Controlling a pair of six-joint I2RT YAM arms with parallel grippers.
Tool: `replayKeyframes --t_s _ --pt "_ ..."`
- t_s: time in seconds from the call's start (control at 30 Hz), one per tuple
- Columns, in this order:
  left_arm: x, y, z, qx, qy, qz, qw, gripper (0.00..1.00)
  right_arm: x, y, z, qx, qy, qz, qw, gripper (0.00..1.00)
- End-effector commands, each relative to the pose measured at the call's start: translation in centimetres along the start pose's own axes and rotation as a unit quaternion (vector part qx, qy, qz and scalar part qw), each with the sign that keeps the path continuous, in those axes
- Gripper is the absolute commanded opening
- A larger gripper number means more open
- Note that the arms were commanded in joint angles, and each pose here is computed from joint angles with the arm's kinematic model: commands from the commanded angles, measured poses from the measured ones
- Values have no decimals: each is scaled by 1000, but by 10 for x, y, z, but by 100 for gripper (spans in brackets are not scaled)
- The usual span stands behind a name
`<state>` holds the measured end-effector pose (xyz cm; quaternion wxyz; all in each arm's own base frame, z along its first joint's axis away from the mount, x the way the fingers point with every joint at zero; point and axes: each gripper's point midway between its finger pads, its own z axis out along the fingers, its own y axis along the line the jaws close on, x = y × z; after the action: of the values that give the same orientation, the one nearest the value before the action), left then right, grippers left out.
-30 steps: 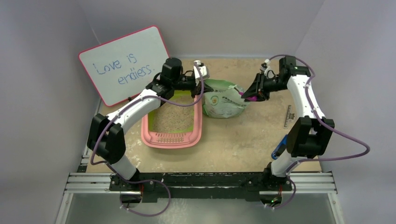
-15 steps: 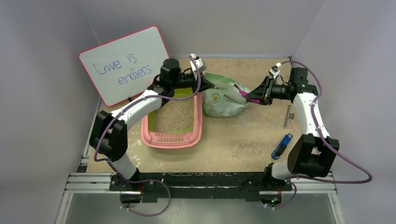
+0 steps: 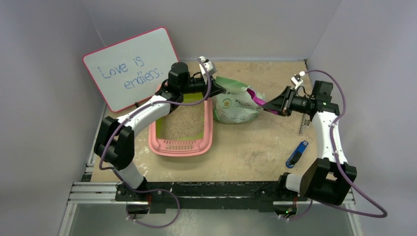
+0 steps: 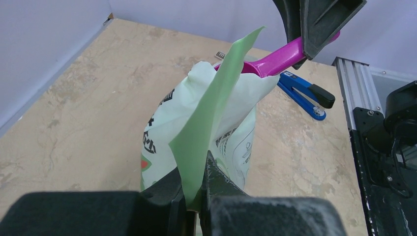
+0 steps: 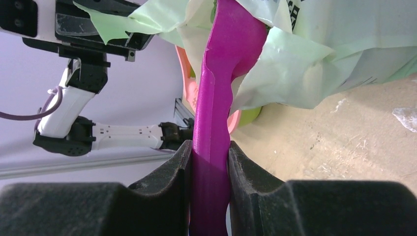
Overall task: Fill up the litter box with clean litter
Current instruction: 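Scoop the cat litter from the cat litter bag.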
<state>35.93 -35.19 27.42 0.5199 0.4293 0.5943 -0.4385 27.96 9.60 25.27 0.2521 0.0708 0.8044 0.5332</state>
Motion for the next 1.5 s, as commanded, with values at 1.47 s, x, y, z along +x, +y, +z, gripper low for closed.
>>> replayKeyframes --t_s 1.47 --pt "-71 -4 -11 -2 -88 94 992 0 5 6 -54 -71 -138 54 986 0"
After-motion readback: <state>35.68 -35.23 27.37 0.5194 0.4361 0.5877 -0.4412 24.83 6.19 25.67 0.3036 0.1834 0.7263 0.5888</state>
